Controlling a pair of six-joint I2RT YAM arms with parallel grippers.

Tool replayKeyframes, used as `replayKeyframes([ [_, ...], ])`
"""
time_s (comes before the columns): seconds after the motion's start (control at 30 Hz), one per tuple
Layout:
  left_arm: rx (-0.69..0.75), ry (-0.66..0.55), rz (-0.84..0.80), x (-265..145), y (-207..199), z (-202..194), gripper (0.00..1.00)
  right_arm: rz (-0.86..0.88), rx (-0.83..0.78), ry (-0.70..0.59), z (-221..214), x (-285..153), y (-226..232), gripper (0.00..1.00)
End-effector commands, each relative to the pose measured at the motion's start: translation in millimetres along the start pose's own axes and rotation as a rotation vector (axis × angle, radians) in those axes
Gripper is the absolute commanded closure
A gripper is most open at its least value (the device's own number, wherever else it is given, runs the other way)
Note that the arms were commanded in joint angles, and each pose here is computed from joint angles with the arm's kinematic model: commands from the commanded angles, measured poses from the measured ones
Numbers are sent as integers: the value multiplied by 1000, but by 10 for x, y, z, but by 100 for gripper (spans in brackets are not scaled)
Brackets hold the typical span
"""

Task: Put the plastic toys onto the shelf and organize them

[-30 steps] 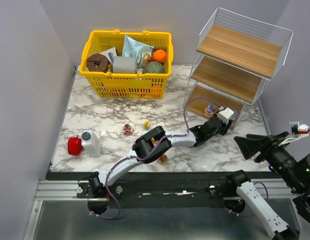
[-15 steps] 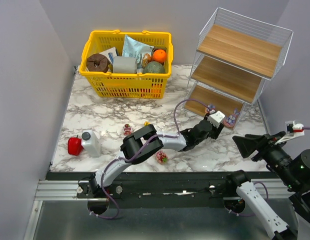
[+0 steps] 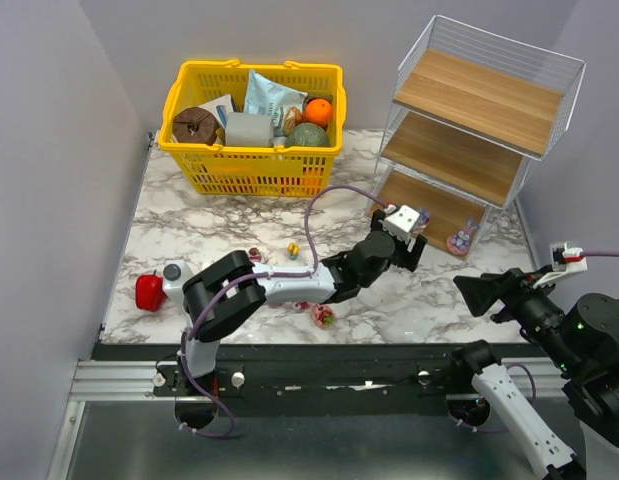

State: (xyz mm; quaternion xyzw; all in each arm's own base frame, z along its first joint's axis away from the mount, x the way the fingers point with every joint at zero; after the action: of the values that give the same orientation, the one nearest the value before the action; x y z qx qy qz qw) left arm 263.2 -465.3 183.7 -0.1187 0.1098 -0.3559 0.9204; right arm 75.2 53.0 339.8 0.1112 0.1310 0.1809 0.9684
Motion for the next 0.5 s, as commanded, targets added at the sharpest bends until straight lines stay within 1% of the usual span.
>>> replayKeyframes([
  [0.0, -48, 54, 71, -138, 283, -34, 12, 4, 0, -28, 32, 27, 3, 23],
  [0.13, -94, 94, 56, -103, 443, -76, 12, -10, 0, -5, -27, 75, -27, 23],
  [0.17, -112, 114, 73, -48, 553, -138, 13, -13, 0, -7, -32, 79, -32, 23],
  [0.2, -133, 125, 83, -9, 603, -159, 16, -12, 1, -16, -30, 73, -33, 23],
  [0.23, -192, 132, 80, 57, 602, -144, 18, -13, 3, -20, -31, 74, -35, 23],
  [0.27, -215, 153, 96, 130, 672, -245, 20, -13, 4, -20, -42, 84, -38, 23],
  [0.3, -238, 154, 106, 197, 760, -251, 23, -9, 2, -27, -34, 82, -34, 23],
  [0.33, -276, 134, 101, 294, 754, -181, 26, -8, 7, -27, -39, 85, -32, 23],
  [0.37, -279, 155, 114, 376, 806, -303, 29, -10, 8, -25, -38, 88, -33, 23],
  [0.4, -283, 156, 116, 444, 833, -315, 34, -6, 8, -28, -33, 89, -28, 23],
  [0.47, -291, 155, 127, 619, 835, -346, 40, -2, 11, -28, -26, 86, -20, 23],
])
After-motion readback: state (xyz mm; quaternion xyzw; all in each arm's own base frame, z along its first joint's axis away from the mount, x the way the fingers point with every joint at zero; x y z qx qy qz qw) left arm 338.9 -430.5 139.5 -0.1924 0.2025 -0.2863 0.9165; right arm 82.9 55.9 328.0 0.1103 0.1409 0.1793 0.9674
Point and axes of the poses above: each gripper's point midway between its finger pads, its own x axis out along the fingers, its own y axis along the line the jaws close on, z = x × y, the point moved 4 cm from there along -x, back along the fingers, and after that the axes turned 10 degrees about -x, right-handed, at the moved point
